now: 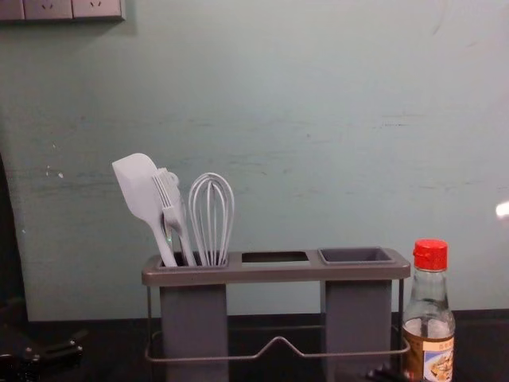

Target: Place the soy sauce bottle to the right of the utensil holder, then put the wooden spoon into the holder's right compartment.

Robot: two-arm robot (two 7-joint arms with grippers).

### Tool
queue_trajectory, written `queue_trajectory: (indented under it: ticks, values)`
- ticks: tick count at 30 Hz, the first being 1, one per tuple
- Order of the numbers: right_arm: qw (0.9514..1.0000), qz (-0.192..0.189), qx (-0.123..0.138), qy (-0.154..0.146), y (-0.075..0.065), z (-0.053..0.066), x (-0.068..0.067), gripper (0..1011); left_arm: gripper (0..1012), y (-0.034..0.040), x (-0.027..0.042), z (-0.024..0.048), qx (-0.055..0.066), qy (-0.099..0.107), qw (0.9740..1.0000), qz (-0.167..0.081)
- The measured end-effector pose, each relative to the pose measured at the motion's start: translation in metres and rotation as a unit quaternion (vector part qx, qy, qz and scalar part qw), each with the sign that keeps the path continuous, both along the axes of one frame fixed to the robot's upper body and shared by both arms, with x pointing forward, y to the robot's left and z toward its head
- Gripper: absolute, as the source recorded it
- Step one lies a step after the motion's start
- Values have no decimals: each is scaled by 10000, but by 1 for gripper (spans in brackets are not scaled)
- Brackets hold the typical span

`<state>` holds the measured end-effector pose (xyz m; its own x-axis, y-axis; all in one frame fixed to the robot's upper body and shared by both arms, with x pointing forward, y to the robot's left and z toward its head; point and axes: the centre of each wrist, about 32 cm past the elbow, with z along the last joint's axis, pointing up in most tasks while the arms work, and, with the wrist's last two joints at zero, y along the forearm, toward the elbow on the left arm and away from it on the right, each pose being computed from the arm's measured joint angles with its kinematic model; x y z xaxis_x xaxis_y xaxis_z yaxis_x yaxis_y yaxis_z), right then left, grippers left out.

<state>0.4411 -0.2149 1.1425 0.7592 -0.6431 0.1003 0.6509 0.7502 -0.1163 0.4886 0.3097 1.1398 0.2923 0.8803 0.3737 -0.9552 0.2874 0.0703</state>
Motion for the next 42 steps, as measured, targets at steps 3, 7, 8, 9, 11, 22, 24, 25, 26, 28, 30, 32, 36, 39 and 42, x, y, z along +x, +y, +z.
queue_trajectory:
  ticks: [3, 7, 8, 9, 11, 22, 24, 25, 26, 28, 30, 32, 36, 39, 42]
  values:
    - [9998, -32, -11, 176, 37, -10, -49, 1004, 1005, 0, 0, 0, 0, 0, 10000, 0]
    - [9983, -109, -85, 560, 107, 30, -133, 1004, 1005, 0, 0, 0, 0, 0, 10000, 0]
    - [9978, -125, -115, 634, 124, 49, -152, 1004, 1005, 0, 0, 0, 0, 0, 10000, 0]
    - [9965, -180, -192, 788, 151, 83, -188, 1004, 1005, 0, 0, 0, 0, 0, 10000, 0]
    - [9937, -317, -330, 1024, 204, 168, -242, 1004, 1005, 0, 0, 0, 0, 0, 10000, 0]
    - [9706, -924, -1167, 1894, 411, 676, -259, 1004, 1005, 0, 0, 0, 0, 0, 10000, 0]
    - [9672, -957, -1279, 1974, 435, 729, -237, 1004, 1005, 0, 0, 0, 0, 0, 10000, 0]
    - [9638, -984, -1394, 2050, 463, 781, -208, 1004, 1005, 0, 0, 0, 0, 0, 10000, 0]
    - [9621, -994, -1452, 2084, 478, 805, -193, 1004, 1005, 0, 0, 0, 0, 0, 10000, 0]
    - [9576, -1024, -1616, 2156, 526, 856, -145, 1004, 1005, 0, 0, 0, 0, 0, 10000, 0]
    - [9553, -1036, -1704, 2183, 554, 873, -114, 1004, 1005, 0, 0, 0, 0, 0, 10000, 0]
    - [9520, -1053, -1829, 2218, 599, 882, -61, 1004, 1005, 0, 0, 0, 0, 0, 10000, 0]
    - [9482, -1079, -1953, 2261, 668, 859, 24, 1004, 1005, 0, 0, 0, 0, 0, 10000, 0]
    - [9472, -1103, -1968, 2280, 705, 832, 75, 1004, 1005, 0, 0, 0, 0, 0, 10000, 0]
    - [9474, -1118, -1944, 2283, 738, 802, 118, 1004, 1005, 0, 0, 0, 0, 0, 10000, 0]
